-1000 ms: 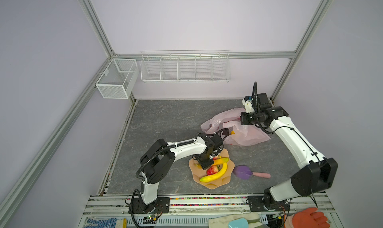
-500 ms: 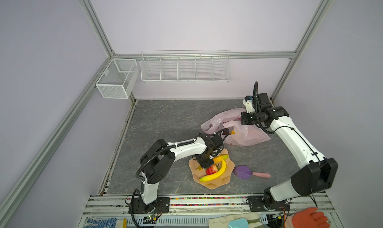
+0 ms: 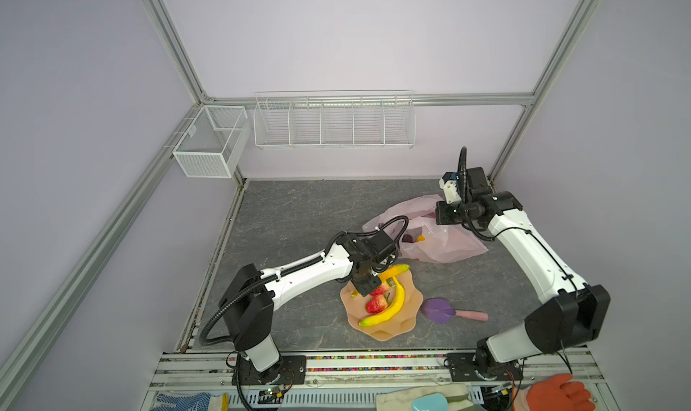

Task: Place the fruits into the plastic bag
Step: Pick up the fruit from the plate.

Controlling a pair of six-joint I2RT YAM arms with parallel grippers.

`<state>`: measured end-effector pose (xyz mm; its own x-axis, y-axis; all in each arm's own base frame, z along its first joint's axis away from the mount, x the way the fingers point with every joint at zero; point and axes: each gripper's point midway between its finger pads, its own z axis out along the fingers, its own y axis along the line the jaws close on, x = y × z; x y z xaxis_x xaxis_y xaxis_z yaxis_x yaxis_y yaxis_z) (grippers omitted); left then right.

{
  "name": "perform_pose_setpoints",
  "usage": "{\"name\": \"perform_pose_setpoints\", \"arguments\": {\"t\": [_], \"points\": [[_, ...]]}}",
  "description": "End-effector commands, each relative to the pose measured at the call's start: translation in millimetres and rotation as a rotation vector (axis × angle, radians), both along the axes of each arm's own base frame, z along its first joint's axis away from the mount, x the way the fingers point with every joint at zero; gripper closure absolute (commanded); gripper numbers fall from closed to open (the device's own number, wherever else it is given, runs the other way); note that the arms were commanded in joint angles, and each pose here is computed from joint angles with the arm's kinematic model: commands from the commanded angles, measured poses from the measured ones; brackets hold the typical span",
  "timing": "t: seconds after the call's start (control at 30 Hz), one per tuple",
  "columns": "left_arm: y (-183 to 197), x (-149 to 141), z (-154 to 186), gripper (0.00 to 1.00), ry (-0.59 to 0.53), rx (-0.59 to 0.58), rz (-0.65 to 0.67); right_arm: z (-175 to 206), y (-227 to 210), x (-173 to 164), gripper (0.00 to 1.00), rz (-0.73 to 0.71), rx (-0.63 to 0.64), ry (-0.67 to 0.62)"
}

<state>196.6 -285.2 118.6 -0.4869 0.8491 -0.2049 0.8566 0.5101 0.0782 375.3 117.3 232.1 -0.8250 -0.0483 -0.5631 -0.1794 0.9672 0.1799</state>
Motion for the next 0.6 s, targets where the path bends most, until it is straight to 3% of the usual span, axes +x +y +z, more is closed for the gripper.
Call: {"name": "perform_pose_setpoints", "arguments": {"t": [0.0,0.3,0.57], "points": [[26,14,9,0.82,-0.037,0.076,0.030,13,1,2,0.93,0.011,0.017,-0.035],[33,55,21,0.83,-0.121,0.185,0.026,13,2,0,0.93,0.014,0.020,-0.034],[22,93,7,0.82,-0.144,0.278,0.056,17,1,-2,0.93,0.019,0.016,-0.041]]}}
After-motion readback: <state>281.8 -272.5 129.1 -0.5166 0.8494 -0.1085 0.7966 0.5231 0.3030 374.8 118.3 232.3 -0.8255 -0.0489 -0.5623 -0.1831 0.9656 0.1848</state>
